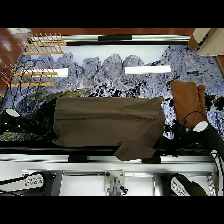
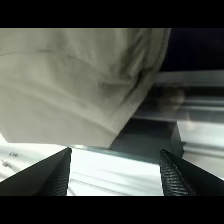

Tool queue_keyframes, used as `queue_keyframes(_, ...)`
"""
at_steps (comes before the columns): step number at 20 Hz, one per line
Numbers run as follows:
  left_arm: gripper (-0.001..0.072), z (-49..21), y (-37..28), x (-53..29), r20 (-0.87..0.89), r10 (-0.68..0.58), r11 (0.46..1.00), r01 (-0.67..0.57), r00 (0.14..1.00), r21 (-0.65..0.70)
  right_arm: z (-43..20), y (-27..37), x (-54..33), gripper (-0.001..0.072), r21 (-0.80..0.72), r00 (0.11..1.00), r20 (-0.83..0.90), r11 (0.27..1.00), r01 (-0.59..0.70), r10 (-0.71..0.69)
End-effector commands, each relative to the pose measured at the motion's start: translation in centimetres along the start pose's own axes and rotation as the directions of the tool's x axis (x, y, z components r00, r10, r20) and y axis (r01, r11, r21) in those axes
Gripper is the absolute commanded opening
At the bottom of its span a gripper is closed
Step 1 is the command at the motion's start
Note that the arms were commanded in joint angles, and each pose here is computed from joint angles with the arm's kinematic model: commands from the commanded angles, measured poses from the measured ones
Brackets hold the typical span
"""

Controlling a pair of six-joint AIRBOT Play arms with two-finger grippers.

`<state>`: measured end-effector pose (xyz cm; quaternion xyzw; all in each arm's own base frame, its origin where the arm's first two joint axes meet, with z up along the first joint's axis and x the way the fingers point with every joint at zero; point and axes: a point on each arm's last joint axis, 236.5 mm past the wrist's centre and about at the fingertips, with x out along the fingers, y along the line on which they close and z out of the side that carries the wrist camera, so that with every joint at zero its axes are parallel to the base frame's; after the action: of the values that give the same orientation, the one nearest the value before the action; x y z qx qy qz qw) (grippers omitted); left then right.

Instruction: Fold the shirts.

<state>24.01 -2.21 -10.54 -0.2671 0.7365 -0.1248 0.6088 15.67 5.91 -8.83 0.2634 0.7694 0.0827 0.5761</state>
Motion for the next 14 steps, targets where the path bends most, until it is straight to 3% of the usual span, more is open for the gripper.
queue_keyframes(1,0.0032,0.0,0.0,0.0,0.001,0.0,1.0,0.0,1.0,0.001,1.3,0.1,1.6,0.0656,0.02,0.997,0.064,0.999,0.032,-0.033)
queue_keyframes(6,0.0032,-0.3,-0.1,0.0,-0.01,-0.004,1.0,0.004,1.0,0.017,2.4,0.9,2.8,0.0635,0.016,0.991,0.118,0.998,0.068,-0.069)
queue_keyframes(8,0.0032,-0.2,-0.1,0.0,-0.009,-0.004,1.0,0.004,1.0,0.017,2.7,1.3,3.0,0.0531,0.054,0.991,0.124,0.998,0.044,-0.05)
queue_keyframes(9,0.0032,-0.2,-0.1,0.0,-0.009,-0.004,1.0,0.004,1.0,0.017,2.9,1.8,3.0,0.0397,0.062,0.991,0.129,0.998,0.018,-0.026)
queue_keyframes(10,0.0032,-0.2,-0.1,0.0,-0.009,-0.004,1.0,0.004,1.0,0.021,2.9,2.6,3.0,0.0179,0.06,0.992,0.129,0.998,-0.014,0.007)
queue_keyframes(11,0.0032,-0.1,-0.1,-0.1,-0.005,-0.003,0.999,0.003,1.0,0.042,2.6,3.4,3.0,0.0079,0.044,0.992,0.118,0.998,-0.044,0.038)
queue_keyframes(14,0.0032,1.0,-1.3,-1.8,0.053,-0.013,0.979,0.002,0.999,0.204,2.8,6.3,0.7,0.0077,-0.106,0.984,0.134,0.989,-0.101,0.115)
